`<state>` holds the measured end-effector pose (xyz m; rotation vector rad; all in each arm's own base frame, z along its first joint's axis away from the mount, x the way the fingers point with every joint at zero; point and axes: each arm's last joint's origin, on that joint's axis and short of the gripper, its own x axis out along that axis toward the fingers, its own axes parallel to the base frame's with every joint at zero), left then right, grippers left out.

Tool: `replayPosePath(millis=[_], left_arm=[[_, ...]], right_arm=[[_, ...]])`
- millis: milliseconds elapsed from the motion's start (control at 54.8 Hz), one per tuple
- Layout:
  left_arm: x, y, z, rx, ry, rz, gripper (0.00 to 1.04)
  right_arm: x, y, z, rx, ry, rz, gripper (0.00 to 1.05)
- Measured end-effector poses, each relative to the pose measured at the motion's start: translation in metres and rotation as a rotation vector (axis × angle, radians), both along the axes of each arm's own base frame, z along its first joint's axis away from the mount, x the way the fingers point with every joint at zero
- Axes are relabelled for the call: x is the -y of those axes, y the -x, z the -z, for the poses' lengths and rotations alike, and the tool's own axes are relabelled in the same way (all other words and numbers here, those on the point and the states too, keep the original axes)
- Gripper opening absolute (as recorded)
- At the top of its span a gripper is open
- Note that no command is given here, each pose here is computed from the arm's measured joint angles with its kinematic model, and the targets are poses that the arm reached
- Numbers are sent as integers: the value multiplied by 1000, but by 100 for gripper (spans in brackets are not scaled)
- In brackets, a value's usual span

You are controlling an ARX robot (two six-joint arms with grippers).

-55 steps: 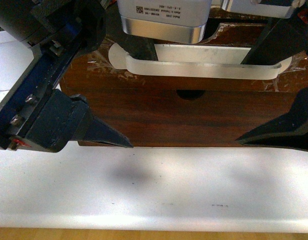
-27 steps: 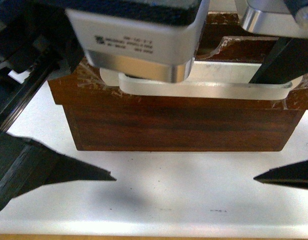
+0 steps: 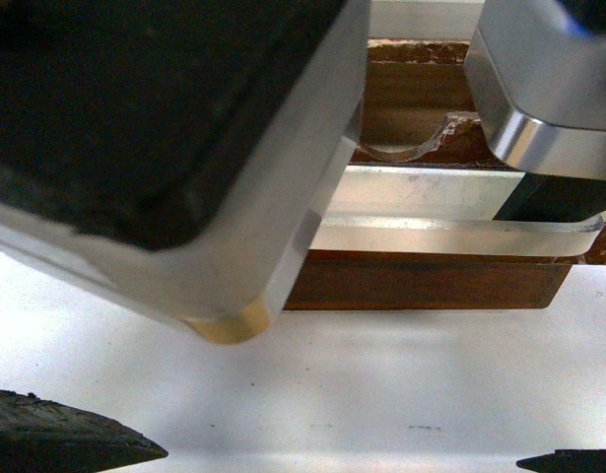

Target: Open drawer

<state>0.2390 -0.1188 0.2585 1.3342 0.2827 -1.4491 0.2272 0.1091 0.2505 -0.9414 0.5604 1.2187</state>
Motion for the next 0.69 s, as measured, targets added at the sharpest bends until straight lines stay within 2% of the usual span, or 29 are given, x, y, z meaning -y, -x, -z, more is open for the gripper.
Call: replayPosePath(millis=[201,402,694], left_arm=[[-1,-2,2,20,38,-3,99],[-5,-6,-1,17,108,-37,98],[-10,-14,-12,67,213,-96,98]], right_arm=[[1,-1,-1,9,-18,18,96],[9,-4,-9,41,-93,52,96],[18,-9,-27,155,-161,124,96]])
